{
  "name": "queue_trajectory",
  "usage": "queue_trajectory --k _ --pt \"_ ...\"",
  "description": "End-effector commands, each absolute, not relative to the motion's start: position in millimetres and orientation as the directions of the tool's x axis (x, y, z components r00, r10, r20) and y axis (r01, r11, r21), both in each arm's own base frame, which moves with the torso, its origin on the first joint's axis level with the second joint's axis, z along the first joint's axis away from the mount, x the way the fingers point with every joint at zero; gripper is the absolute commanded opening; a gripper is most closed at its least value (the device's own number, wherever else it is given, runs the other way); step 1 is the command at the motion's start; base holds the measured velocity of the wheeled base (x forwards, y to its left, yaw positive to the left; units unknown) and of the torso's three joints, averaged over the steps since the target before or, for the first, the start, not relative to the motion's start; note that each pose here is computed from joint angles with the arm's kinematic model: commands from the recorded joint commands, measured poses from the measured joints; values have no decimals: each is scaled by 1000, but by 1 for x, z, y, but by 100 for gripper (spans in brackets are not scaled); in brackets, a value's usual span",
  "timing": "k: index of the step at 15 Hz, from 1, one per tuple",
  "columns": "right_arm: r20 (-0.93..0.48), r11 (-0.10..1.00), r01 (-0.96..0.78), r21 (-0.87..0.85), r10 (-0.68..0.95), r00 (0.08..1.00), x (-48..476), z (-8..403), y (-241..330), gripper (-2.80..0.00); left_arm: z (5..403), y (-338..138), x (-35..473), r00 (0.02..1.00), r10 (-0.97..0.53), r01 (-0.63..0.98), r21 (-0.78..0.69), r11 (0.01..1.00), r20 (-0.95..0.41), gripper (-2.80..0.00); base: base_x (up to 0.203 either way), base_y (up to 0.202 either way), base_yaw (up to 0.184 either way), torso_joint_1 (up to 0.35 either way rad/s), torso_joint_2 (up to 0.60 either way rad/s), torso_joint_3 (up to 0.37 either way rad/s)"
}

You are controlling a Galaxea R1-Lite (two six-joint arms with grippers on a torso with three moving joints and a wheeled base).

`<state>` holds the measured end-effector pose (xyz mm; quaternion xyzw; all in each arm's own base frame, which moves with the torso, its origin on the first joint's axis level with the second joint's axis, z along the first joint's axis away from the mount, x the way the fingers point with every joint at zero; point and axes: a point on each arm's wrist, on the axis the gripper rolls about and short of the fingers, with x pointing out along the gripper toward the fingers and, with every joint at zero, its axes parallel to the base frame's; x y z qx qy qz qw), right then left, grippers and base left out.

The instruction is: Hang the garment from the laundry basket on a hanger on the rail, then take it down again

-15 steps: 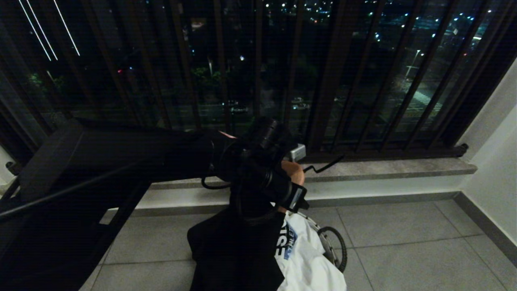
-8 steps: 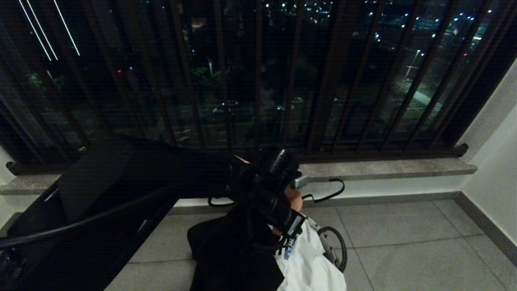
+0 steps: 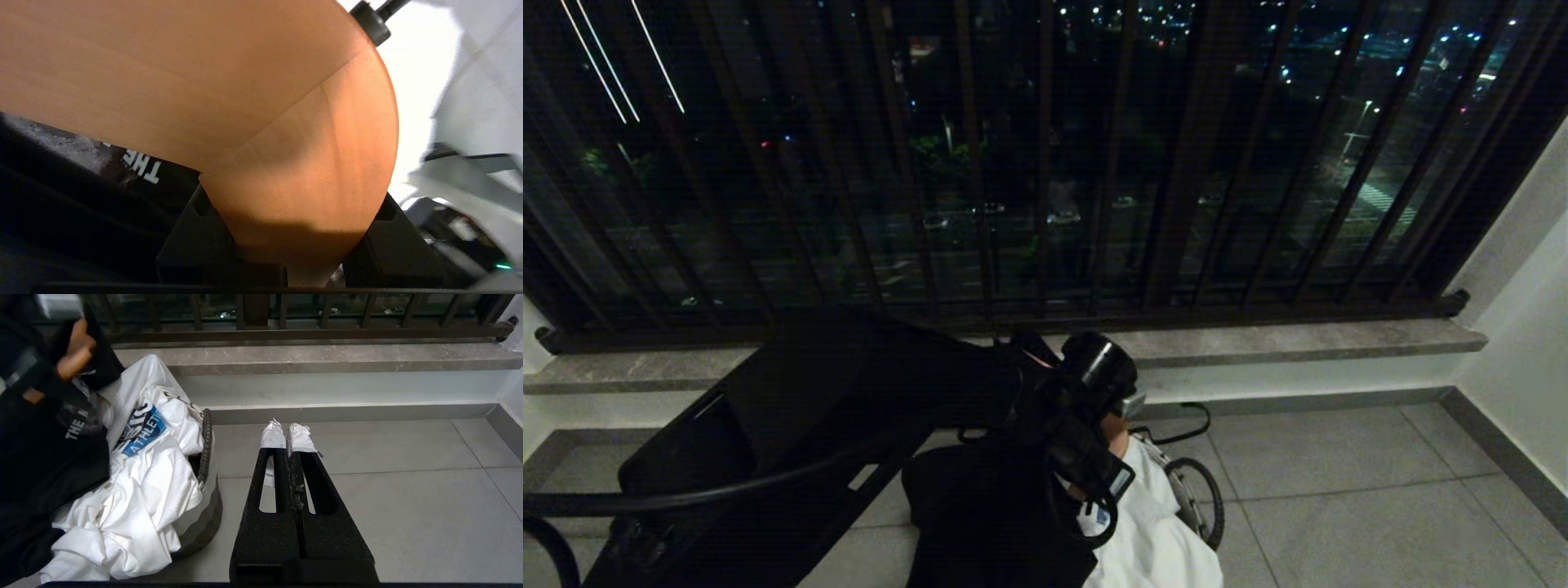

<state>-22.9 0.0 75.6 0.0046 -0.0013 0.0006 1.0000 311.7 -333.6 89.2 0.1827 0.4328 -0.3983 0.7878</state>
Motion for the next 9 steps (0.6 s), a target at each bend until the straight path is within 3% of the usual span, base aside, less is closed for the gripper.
queue_trajectory --k 1,9 --pt "2 1000 -2 9 2 1000 -23 76 0 -280 73 -339 309 290 -442 792 -47 609 -849 -280 0 0 0 0 0 0" --pt "2 1000 -2 9 2 1000 -23 76 0 -280 43 -361 302 314 -371 800 33 600 -874 -280 0 0 0 0 0 0"
